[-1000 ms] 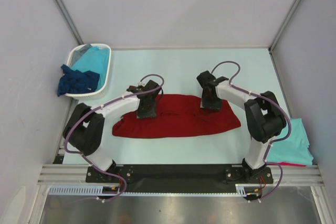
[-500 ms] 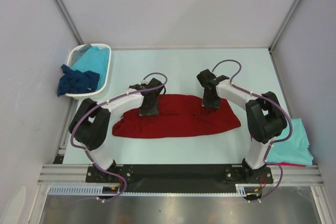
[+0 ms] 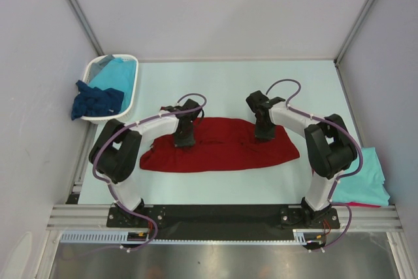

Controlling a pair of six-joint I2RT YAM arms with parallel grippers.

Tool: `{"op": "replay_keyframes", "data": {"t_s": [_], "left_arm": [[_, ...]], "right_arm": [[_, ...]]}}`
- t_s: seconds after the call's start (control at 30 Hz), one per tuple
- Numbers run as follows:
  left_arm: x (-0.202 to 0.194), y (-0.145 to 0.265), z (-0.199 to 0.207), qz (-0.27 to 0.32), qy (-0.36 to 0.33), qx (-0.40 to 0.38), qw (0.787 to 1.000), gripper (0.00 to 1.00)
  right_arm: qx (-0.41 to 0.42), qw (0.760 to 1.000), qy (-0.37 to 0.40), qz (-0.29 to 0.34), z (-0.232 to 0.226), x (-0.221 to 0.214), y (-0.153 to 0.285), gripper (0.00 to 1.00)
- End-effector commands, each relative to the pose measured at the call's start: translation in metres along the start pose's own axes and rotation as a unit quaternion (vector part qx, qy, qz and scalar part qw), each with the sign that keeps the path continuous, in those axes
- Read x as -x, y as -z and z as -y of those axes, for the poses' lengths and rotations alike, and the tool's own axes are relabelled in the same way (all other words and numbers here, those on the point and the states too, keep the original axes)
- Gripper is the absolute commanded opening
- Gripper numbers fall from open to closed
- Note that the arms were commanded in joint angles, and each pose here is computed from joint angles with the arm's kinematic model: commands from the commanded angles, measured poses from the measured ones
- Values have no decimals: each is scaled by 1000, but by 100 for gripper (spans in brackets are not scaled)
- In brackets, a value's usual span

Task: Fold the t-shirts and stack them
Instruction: Rotate the tshirt 90 degrees

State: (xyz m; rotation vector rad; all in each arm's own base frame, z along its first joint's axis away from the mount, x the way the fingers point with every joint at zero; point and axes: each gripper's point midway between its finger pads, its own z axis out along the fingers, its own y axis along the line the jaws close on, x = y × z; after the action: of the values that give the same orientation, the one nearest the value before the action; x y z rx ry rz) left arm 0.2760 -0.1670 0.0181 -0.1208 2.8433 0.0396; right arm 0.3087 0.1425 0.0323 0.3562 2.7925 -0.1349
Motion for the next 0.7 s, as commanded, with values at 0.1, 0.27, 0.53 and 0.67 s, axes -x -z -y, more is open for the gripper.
{"op": "replay_keyframes", "data": {"t_s": [0.1, 0.27, 0.53, 0.67], "left_arm": [[-11, -11, 1, -29, -3, -11, 1000, 27], [-16, -17, 3, -45, -6, -15, 999, 19], [-14, -20, 9, -57, -9, -27, 998, 0], [-10, -22, 10, -56, -16, -24, 998, 0]], "right_arm": [[-2, 1000, -11, -5, 1, -5, 0, 16], [0, 1000, -10, -13, 3, -10, -1, 6], [-2, 1000, -7, -26, 9, -22, -5, 0], [0, 1000, -5, -30, 10, -27, -4, 0]]}}
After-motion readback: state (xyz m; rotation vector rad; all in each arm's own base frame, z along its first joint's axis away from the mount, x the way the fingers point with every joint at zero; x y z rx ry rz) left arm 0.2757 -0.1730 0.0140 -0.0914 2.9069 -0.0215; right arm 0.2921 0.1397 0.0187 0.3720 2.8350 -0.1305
